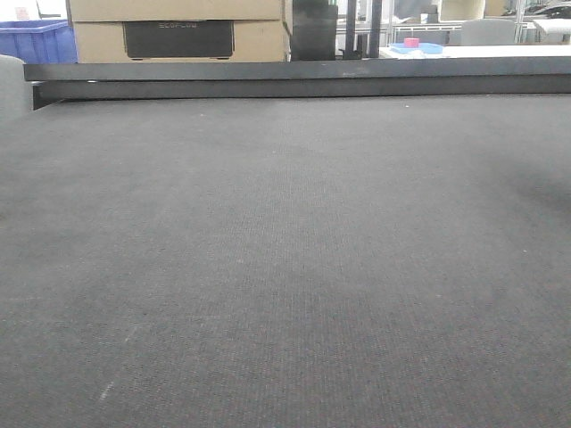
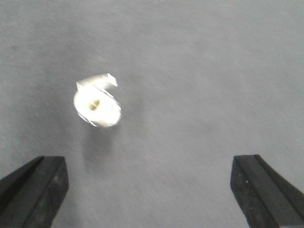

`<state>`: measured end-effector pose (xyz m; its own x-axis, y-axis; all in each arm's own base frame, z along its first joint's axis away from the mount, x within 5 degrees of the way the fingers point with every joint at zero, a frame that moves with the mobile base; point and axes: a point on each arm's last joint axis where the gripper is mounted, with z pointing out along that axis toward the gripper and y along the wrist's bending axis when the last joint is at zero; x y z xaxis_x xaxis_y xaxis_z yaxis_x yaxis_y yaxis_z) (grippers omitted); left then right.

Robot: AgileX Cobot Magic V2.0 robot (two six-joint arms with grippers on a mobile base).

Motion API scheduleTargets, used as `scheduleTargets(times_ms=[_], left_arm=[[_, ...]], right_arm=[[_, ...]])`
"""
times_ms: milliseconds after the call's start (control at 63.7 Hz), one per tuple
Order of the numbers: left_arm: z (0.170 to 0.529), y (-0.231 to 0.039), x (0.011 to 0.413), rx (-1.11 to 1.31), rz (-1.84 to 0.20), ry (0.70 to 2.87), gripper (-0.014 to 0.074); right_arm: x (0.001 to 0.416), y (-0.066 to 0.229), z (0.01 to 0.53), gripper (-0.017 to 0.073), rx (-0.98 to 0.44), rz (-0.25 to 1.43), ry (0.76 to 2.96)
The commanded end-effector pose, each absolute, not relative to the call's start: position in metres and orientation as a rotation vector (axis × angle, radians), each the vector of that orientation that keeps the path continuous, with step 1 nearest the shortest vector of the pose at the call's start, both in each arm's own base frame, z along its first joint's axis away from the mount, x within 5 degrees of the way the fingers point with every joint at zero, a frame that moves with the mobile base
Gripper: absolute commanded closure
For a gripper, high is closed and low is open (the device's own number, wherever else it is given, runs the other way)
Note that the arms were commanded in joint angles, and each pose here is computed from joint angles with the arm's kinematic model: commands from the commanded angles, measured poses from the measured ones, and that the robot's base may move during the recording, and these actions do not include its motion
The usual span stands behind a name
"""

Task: Place valve from conveyor to right shelf box
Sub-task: 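Lift both held valves up off the conveyor surface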

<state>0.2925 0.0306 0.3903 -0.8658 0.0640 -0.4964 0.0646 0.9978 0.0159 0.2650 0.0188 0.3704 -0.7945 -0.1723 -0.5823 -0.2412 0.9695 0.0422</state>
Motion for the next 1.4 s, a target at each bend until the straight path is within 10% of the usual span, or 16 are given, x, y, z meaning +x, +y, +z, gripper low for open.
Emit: scheduleTargets(times_ms=[0,487,1209,1381], left_arm=[[0.38,0.048,0.31,0.061,0.0,2.655,-0.0006],[0.288,0.072,0.37,0.075,0.021,2.867,-0.0006],[0.243,0.077,0.398,0.075,0.015,2.864,-0.0001],[0.242,0.076,0.396,0.073,-0.007,2.893,0.0246]], right_arm=[[0.264,0.018,0.374,0.0713,-0.282,0.139,2.445],[0.266,0.018,0.373,0.0713,-0.274,0.134,2.424],[0.266,0.018,0.373,0.0713,-0.272,0.132,2.417],[0.266,0.018,0.373,0.0713,-0.272,0.132,2.416]])
